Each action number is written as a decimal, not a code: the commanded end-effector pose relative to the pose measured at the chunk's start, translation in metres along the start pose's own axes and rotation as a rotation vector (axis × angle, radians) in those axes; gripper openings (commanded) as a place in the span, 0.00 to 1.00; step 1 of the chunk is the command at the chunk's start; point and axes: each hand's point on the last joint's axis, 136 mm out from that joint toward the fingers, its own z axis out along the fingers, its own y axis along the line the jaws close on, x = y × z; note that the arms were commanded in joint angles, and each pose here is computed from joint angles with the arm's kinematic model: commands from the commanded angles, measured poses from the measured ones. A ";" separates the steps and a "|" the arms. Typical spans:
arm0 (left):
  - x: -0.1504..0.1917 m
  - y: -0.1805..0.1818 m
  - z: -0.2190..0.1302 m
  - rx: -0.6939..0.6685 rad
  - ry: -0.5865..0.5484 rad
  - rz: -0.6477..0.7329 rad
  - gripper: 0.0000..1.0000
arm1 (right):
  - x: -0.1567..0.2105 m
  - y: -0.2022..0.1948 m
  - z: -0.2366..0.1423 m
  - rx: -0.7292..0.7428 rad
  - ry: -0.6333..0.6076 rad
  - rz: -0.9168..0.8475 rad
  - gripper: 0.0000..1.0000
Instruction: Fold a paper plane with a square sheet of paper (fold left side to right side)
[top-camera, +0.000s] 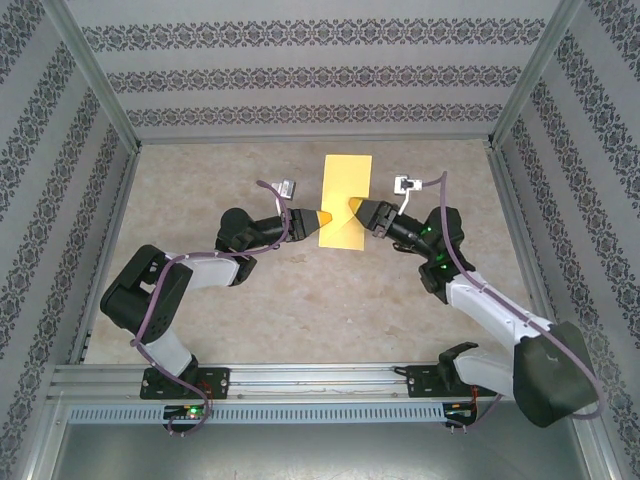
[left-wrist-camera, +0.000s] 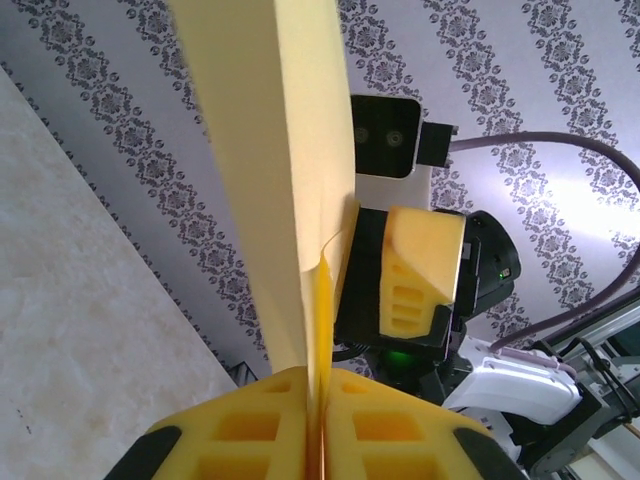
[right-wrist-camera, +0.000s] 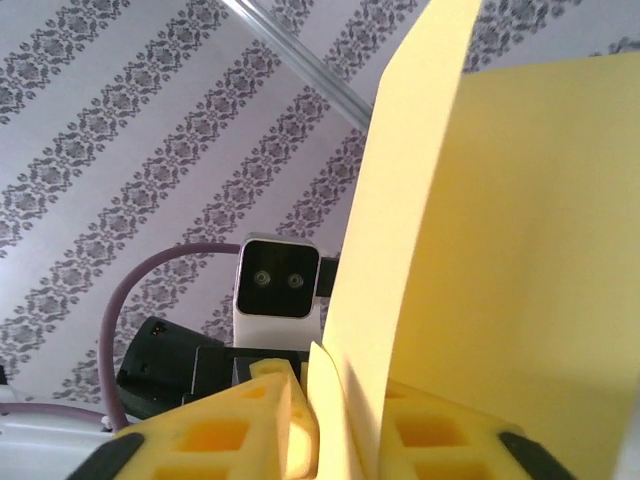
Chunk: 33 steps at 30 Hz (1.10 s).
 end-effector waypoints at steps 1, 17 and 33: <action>-0.002 -0.012 0.004 0.019 0.015 0.059 0.07 | -0.002 -0.006 -0.011 0.056 -0.019 -0.054 0.29; 0.012 0.021 -0.022 -0.425 0.146 0.129 0.00 | 0.003 -0.080 -0.098 0.634 -0.041 -0.172 0.59; 0.015 0.033 -0.150 -1.530 0.348 0.511 0.00 | 0.037 -0.156 -0.145 0.996 0.127 -0.017 0.82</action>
